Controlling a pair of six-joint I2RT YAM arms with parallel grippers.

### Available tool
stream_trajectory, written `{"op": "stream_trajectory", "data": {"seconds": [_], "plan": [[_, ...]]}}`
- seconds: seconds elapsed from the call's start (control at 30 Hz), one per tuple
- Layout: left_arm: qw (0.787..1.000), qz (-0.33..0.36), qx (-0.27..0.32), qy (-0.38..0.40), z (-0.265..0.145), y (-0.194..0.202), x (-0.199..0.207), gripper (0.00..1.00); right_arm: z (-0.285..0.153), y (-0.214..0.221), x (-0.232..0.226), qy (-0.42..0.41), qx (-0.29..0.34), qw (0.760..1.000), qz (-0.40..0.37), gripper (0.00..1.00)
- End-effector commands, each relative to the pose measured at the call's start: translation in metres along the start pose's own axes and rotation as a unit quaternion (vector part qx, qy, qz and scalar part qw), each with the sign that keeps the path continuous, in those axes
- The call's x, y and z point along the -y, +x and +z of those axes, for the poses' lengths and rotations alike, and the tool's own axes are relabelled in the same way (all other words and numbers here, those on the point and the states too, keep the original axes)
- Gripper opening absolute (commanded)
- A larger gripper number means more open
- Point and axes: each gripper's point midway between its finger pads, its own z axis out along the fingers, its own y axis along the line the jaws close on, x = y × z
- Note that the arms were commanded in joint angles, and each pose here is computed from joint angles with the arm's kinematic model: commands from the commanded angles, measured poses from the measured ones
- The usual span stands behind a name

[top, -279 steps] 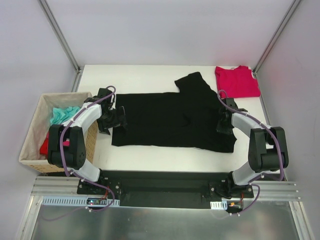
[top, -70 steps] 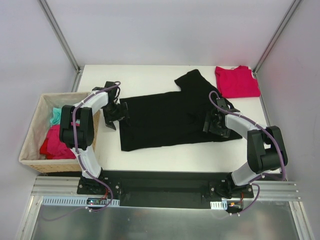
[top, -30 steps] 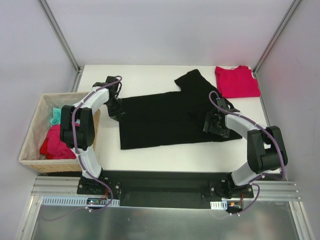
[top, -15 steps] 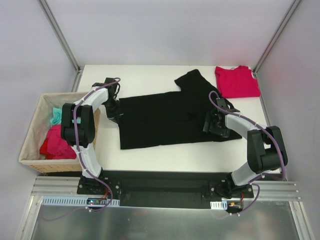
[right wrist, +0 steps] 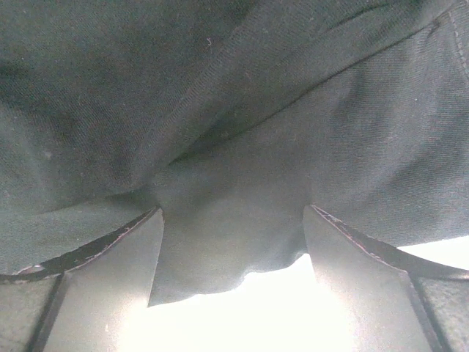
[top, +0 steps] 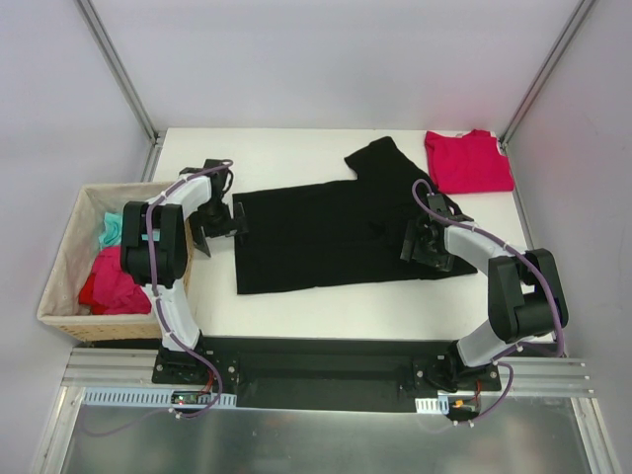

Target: Fold and stack the t-shirts

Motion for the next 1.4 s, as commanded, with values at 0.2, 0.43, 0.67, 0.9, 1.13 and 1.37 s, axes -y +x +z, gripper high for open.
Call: {"op": "stream_trajectory", "data": {"seconds": [0.2, 0.43, 0.67, 0.9, 1.13, 1.37], "plan": [[0.993, 0.019, 0.103, 0.051, -0.083, -0.007, 0.025, 0.99, -0.04, -0.036, -0.004, 0.002, 0.079, 0.997, -0.006, 0.81], [0.986, 0.042, 0.14, 0.082, -0.113, -0.021, 0.052, 0.99, -0.079, -0.084, -0.02, -0.025, 0.142, 0.99, 0.003, 0.82], [0.991, 0.032, 0.123, 0.052, -0.086, -0.048, 0.061, 0.99, -0.08, -0.153, -0.057, -0.041, 0.162, 0.986, -0.01, 0.82], [0.993, 0.011, 0.101, 0.051, -0.062, -0.064, 0.073, 0.99, -0.05, -0.197, -0.096, -0.055, 0.131, 0.988, -0.053, 0.82], [0.992, 0.004, 0.115, 0.049, -0.058, -0.09, 0.083, 0.99, -0.021, -0.219, -0.122, -0.091, 0.106, 0.988, -0.069, 0.83], [0.991, -0.003, 0.115, 0.069, -0.055, -0.11, 0.1, 0.99, -0.002, -0.236, -0.114, -0.127, 0.078, 0.988, -0.028, 0.83]]}}
